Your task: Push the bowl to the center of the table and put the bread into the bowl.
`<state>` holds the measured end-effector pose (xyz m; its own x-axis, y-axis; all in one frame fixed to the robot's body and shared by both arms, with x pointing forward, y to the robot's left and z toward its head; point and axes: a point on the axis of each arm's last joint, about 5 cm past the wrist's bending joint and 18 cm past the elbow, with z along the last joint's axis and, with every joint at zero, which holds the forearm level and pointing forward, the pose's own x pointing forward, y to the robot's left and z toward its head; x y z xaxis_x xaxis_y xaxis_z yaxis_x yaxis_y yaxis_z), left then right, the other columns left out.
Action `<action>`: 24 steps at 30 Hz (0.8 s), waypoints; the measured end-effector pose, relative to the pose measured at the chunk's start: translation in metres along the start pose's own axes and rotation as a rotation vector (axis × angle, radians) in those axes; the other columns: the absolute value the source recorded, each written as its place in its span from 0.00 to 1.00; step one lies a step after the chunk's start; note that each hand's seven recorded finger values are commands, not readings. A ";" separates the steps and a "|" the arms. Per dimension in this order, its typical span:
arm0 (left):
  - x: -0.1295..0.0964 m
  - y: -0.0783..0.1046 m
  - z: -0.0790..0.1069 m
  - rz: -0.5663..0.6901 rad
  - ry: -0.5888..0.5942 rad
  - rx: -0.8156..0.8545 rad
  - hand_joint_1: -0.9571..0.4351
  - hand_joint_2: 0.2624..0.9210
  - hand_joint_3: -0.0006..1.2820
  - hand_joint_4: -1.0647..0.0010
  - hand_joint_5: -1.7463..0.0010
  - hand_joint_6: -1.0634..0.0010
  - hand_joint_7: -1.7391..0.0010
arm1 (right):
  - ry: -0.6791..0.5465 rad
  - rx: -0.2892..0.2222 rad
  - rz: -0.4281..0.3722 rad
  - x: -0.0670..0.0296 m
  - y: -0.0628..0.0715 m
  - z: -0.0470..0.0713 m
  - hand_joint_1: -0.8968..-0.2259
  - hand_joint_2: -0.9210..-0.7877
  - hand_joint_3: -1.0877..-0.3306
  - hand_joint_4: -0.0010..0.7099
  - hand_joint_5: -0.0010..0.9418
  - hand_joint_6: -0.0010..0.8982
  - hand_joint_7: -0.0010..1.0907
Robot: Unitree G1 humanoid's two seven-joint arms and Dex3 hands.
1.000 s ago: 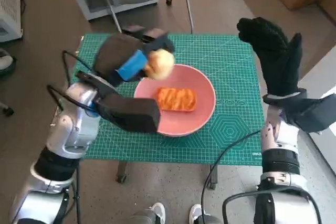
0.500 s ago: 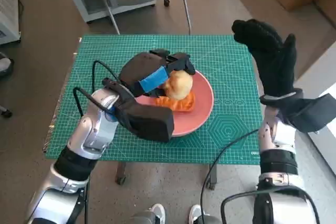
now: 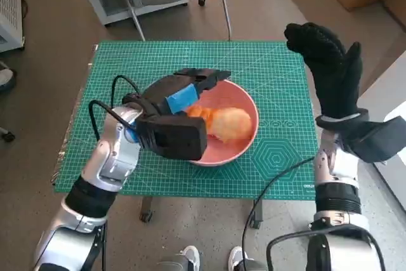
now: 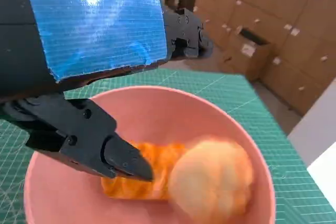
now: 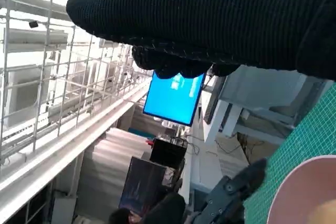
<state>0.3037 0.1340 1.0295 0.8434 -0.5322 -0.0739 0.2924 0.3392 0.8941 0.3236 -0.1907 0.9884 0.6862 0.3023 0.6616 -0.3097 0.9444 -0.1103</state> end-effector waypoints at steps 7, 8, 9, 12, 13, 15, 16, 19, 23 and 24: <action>-0.003 0.005 -0.011 0.037 -0.042 -0.100 0.31 0.88 0.03 1.00 1.00 0.96 0.93 | -0.008 -0.003 -0.005 0.0013 0.001 0.001 0.46 0.00 0.59 0.39 0.00 0.40 0.01; -0.005 0.007 -0.014 0.047 -0.052 -0.127 0.32 0.89 0.03 1.00 1.00 0.95 0.93 | -0.009 -0.002 -0.004 0.0016 0.001 0.001 0.46 0.00 0.59 0.39 0.00 0.40 0.01; -0.006 0.009 -0.016 0.059 -0.061 -0.150 0.32 0.89 0.03 1.00 1.00 0.95 0.93 | -0.010 -0.003 -0.002 0.0018 0.001 0.001 0.46 0.00 0.59 0.40 0.00 0.41 0.01; -0.012 0.015 -0.023 0.109 -0.096 -0.210 0.32 0.92 0.03 1.00 1.00 0.94 0.93 | -0.014 -0.003 0.000 0.0025 0.002 0.002 0.46 0.00 0.59 0.40 0.00 0.40 0.01; -0.014 0.018 -0.025 0.133 -0.110 -0.233 0.32 0.93 0.03 1.00 1.00 0.94 0.93 | -0.015 -0.004 0.001 0.0028 0.002 0.002 0.46 0.00 0.59 0.40 0.00 0.40 0.01; -0.019 0.022 -0.031 0.194 -0.142 -0.279 0.31 0.96 0.04 1.00 1.00 0.95 0.94 | -0.017 -0.004 0.000 0.0037 0.003 0.003 0.46 0.00 0.59 0.40 0.00 0.40 0.00; -0.021 0.024 -0.033 0.219 -0.153 -0.295 0.30 0.97 0.05 1.00 1.00 0.95 0.94 | -0.017 -0.004 0.000 0.0039 0.003 0.003 0.46 0.00 0.59 0.40 0.00 0.40 0.01; -0.028 0.029 -0.043 0.322 -0.190 -0.375 0.30 0.99 0.08 1.00 1.00 0.96 0.94 | -0.018 -0.006 0.006 0.0051 0.005 0.003 0.45 0.00 0.60 0.40 0.00 0.40 0.01; -0.036 0.032 -0.050 0.467 -0.246 -0.525 0.31 1.00 0.16 1.00 1.00 0.99 0.94 | -0.019 -0.012 0.013 0.0070 0.006 0.004 0.44 0.00 0.60 0.39 0.00 0.41 0.01; -0.037 0.033 -0.051 0.496 -0.260 -0.563 0.31 1.00 0.18 1.00 1.00 0.99 0.94 | -0.019 -0.012 0.015 0.0076 0.007 0.004 0.44 0.00 0.60 0.39 0.00 0.41 0.01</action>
<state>0.3051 0.2039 1.0389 0.8227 -0.3570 0.4424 0.1526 0.8883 0.4332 0.3240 -0.1827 0.9957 0.6687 0.3138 0.6741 -0.3116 0.9414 -0.1291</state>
